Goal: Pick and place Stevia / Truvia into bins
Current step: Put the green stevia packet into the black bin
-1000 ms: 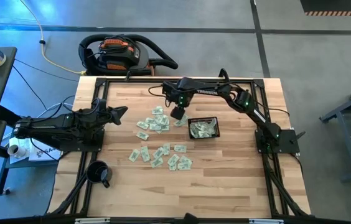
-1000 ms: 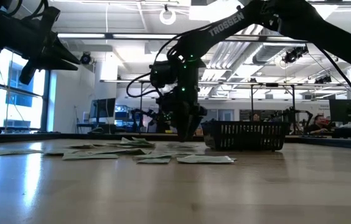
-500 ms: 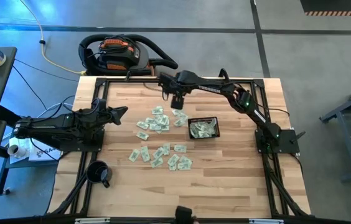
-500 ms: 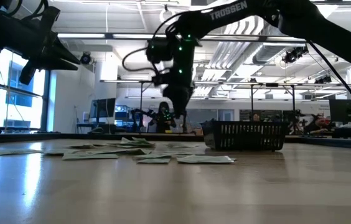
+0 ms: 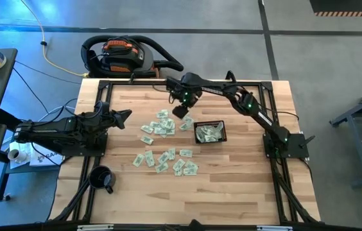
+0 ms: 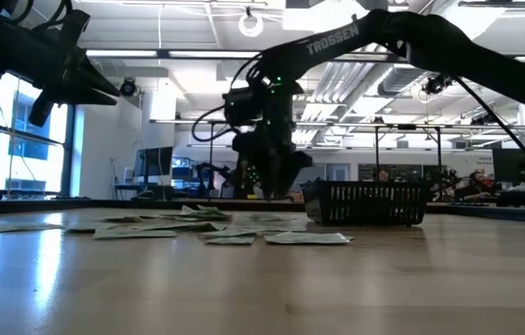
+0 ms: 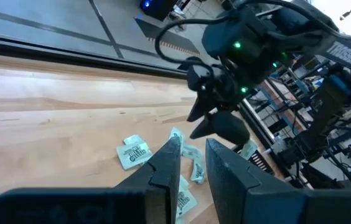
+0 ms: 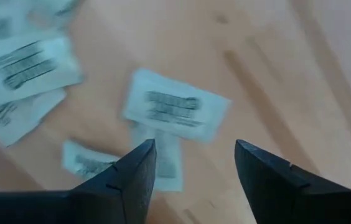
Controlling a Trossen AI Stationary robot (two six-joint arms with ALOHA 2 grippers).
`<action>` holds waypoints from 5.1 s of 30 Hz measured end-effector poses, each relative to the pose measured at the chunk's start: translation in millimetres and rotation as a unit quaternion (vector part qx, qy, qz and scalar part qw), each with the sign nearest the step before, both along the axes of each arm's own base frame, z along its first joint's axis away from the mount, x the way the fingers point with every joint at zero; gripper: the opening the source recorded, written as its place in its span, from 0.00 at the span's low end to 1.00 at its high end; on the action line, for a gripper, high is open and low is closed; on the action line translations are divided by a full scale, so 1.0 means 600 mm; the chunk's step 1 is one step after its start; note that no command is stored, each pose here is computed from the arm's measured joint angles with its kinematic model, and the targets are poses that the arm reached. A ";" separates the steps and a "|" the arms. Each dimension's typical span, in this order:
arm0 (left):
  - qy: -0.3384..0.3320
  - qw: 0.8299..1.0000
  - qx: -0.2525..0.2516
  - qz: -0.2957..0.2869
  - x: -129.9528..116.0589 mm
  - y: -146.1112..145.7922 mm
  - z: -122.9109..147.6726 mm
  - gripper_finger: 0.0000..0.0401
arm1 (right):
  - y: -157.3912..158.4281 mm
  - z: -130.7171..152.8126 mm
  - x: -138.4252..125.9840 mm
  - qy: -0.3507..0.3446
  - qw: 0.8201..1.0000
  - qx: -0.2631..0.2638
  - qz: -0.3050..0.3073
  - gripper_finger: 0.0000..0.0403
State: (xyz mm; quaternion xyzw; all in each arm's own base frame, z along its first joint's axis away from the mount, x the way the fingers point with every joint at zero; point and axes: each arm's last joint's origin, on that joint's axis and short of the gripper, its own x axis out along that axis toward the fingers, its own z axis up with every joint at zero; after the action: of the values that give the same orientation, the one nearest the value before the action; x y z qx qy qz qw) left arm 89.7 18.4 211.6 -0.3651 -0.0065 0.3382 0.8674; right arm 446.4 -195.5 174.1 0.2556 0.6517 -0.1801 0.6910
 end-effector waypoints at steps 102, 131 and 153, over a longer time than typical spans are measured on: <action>-0.015 0.993 -0.042 -0.112 0.006 -0.010 0.001 0.28 | 0.037 -0.025 0.032 0.027 0.737 0.014 -0.675 0.61; -0.002 0.991 -0.041 -0.127 0.006 -0.011 -0.002 0.28 | 0.012 -0.055 0.025 0.045 0.745 0.006 -0.665 0.58; 0.004 0.988 -0.043 -0.146 0.006 -0.013 -0.003 0.28 | 0.026 -0.056 0.042 0.005 0.774 -0.016 -0.633 0.05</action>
State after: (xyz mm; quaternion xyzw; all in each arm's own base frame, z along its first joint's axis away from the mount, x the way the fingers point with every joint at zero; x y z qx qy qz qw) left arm 93.4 10.6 209.8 -0.3975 0.0644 0.2097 0.8910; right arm 471.7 -180.1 140.3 0.5986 0.3429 -0.5884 0.4218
